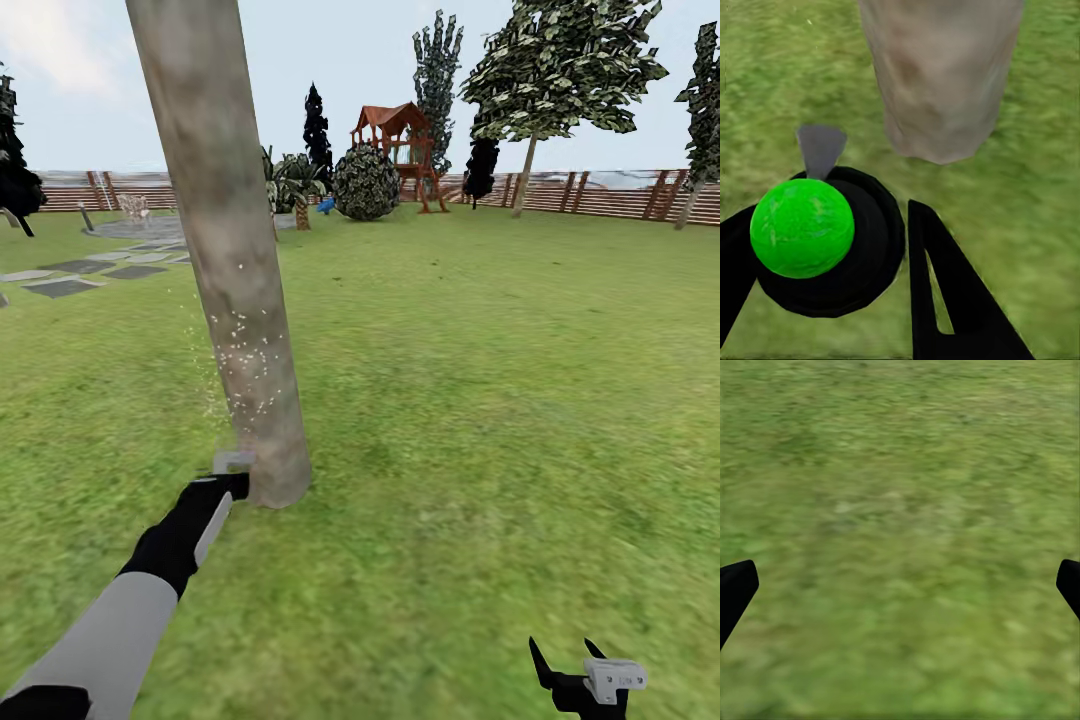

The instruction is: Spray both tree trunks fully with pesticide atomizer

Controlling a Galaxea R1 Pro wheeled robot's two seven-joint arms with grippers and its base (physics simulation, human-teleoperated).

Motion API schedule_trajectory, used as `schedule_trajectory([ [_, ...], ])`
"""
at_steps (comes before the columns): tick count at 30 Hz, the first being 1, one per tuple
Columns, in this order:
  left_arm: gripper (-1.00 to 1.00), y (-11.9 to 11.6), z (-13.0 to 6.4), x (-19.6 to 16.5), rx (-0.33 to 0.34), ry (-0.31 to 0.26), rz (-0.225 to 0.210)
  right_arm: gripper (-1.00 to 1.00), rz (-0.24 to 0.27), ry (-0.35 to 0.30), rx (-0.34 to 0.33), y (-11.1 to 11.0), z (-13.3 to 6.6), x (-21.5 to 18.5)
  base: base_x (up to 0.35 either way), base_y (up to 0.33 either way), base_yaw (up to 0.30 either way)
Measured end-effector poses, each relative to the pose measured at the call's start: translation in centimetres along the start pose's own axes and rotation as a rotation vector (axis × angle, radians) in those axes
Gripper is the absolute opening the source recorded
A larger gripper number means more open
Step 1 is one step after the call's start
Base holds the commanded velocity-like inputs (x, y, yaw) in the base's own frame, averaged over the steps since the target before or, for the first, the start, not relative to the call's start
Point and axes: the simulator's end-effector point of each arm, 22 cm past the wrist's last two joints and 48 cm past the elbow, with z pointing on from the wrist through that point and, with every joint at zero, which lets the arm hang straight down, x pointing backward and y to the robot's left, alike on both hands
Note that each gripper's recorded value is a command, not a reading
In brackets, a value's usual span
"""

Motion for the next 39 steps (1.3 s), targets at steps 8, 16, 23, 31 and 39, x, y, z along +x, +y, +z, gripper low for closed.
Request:
schedule_trajectory([
  [8, -1.0, 1.7, 2.1, 5.4, -0.09, 0.021, -0.016, 1.0, 0.0, 0.0, 0.0, 0.0, 0.0, 0.0, 0.021, -0.068, 0.0],
  [16, -1.0, 1.7, 2.1, 5.6, -0.096, 0.023, -0.017, 1.0, 0.001, 0.0, -0.002, 0.1, 0.0, 0.0, 0.156, -0.249, 0.097],
  [23, -1.0, 2.5, 2.2, 5.9, -0.11, 0.026, -0.012, 1.0, 0.002, 0.0, -0.002, 0.1, 0.0, 0.0, 0.162, -0.249, 0.104],
  [31, -1.0, 2.5, 2.3, 6.8, -0.111, 0.048, -0.005, 1.0, 0.004, 0.001, -0.004, 0.3, 0.0, 0.1, 0.153, -0.249, 0.116],
  [39, -1.0, 2.2, 2.3, 6.9, -0.108, 0.051, -0.002, 1.0, 0.004, 0.001, -0.004, 0.3, 0.0, 0.1, 0.116, -0.258, 0.203],
])
